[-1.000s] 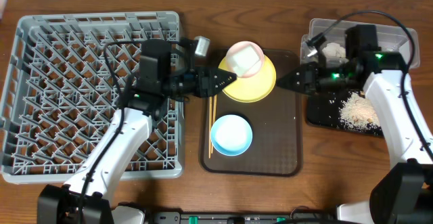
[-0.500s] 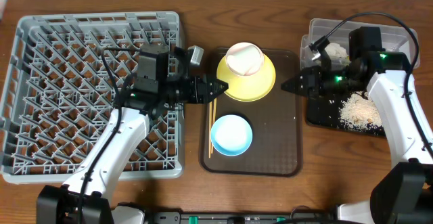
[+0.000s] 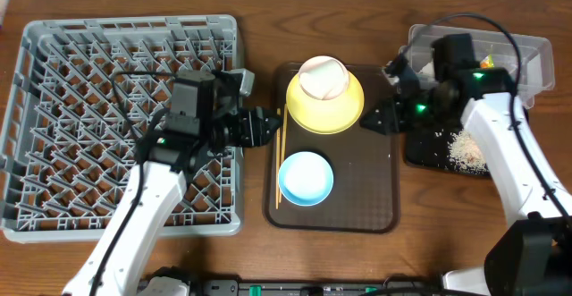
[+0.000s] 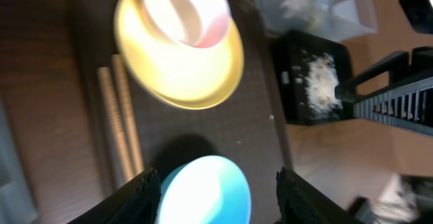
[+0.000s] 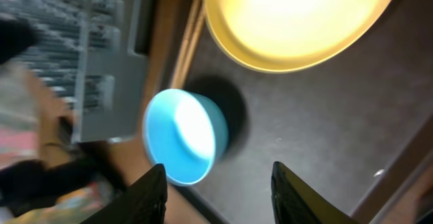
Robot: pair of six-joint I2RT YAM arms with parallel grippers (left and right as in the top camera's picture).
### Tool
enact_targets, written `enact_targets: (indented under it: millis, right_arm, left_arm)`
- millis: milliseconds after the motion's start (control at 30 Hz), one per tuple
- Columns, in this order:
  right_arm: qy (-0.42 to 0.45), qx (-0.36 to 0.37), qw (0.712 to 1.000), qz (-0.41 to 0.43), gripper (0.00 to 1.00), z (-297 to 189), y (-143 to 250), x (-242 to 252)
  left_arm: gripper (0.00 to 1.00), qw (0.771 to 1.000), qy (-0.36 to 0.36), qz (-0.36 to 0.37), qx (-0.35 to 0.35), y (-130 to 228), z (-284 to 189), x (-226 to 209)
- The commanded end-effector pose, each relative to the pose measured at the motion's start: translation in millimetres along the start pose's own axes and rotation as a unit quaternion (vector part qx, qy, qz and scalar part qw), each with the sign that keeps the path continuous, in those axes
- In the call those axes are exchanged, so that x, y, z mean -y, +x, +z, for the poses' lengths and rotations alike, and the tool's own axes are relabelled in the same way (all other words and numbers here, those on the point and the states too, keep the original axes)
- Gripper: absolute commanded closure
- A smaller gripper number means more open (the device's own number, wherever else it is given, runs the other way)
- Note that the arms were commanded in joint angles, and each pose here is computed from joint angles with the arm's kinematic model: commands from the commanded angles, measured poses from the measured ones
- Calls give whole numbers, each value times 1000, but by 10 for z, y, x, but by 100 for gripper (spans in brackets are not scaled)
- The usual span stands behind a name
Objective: Sort waste into correct bins and load items into the dishwasher
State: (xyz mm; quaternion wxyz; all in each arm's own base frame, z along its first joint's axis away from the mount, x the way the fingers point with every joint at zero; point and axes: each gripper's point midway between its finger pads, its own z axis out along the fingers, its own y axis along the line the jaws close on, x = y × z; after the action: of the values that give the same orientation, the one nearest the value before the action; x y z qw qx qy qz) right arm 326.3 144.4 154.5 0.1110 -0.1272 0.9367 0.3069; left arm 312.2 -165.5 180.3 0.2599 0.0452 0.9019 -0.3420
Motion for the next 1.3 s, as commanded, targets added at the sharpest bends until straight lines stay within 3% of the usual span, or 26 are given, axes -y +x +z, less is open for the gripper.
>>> enact_targets:
  millis: [0,200,400,833,1267]
  right_arm:
    - [90,5,996,-23,52,81,-66,122]
    - [198,85,969,-117,52,207,-519,7]
    - [270,157,933,-180,52,379,-888,-216]
    - [341,162,905,-198,59,1102,-1064,38]
    - [373,163,897,-170,78,1315,-1065,293]
  left_arm:
    - [42,995,-90,11,32,-77,-197,-224]
    - [39,983,-179,-2,30,57,-414,-477]
    - [39,977,-210,-3,33,95,-520,-551]
    - [35,964,-260,-4,61,53,-738,-679]
    - [35,961,-267,-14,65,41,-784,-738]
